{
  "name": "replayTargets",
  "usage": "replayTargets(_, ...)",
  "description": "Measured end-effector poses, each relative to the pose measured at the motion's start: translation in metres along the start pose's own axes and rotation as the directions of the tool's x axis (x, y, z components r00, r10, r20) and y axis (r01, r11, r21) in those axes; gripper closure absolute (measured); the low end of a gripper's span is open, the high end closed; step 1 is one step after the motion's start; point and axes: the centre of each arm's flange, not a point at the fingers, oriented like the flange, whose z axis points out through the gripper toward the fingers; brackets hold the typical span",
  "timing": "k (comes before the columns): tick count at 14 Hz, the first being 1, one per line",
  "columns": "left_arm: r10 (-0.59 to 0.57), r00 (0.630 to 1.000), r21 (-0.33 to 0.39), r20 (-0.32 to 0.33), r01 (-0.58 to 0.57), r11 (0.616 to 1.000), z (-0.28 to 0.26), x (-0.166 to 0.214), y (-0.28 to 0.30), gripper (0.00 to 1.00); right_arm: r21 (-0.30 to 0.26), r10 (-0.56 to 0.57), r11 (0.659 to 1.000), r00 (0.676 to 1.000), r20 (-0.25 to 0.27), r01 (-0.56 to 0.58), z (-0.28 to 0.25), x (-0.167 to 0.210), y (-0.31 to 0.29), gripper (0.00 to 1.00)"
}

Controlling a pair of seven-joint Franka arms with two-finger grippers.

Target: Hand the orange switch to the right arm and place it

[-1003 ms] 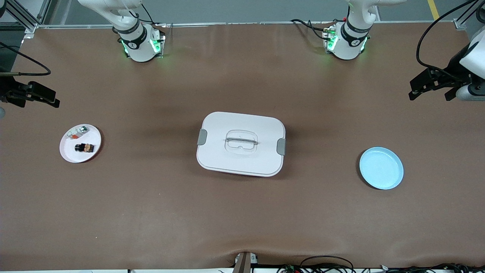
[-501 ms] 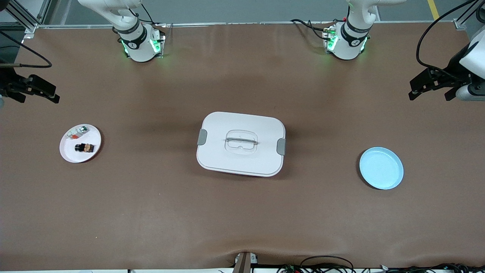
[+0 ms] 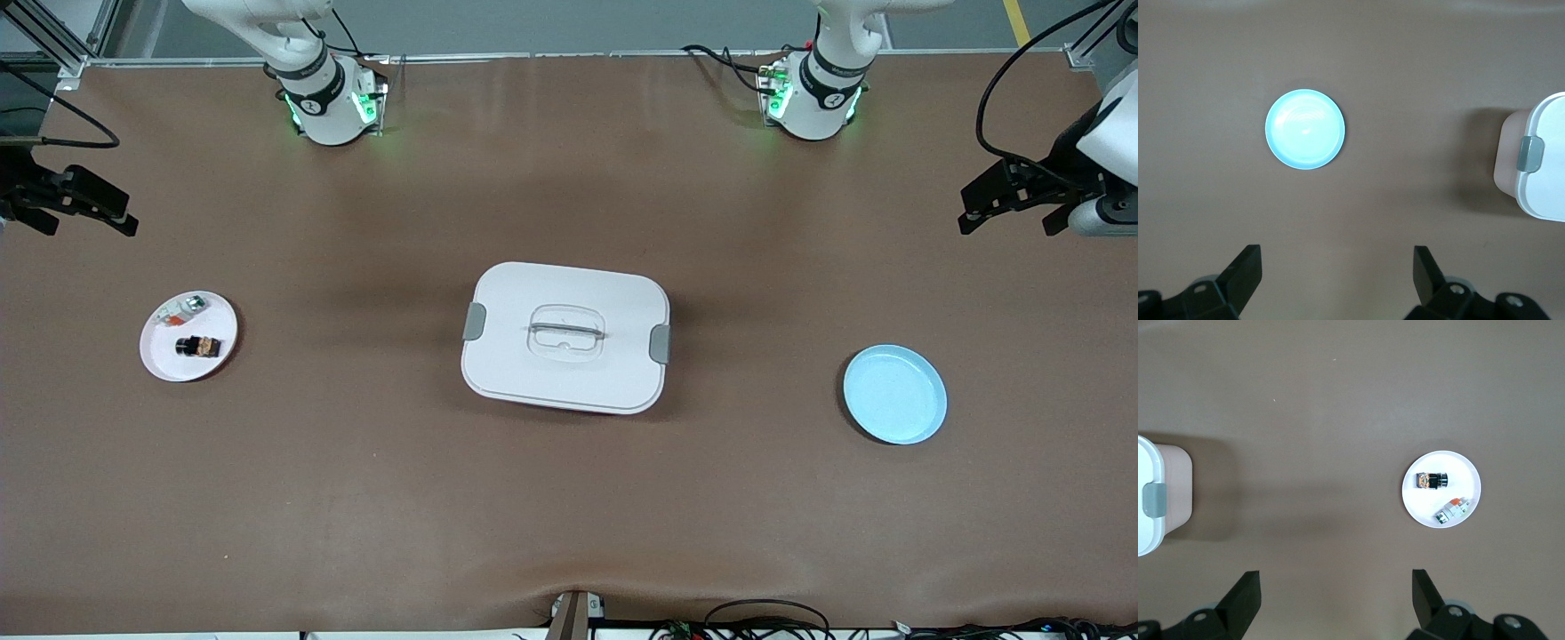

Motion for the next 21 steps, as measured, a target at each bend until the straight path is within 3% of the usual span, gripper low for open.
replayTargets(15, -0.003, 1.0, 0.0, 0.001, 0.003, 1.0, 0.0, 0.0, -0.001, 0.0, 0.003, -0.017, 1.0, 1.0, 0.009, 0.017, 0.003, -0.013, -0.01, 0.0)
replayTargets(21, -0.004, 1.0, 0.0, 0.001, 0.004, 1.0, 0.0, 0.0, -0.002, 0.0, 0.004, -0.015, 1.0, 1.0, -0.014, 0.015, 0.009, -0.032, -0.008, 0.0)
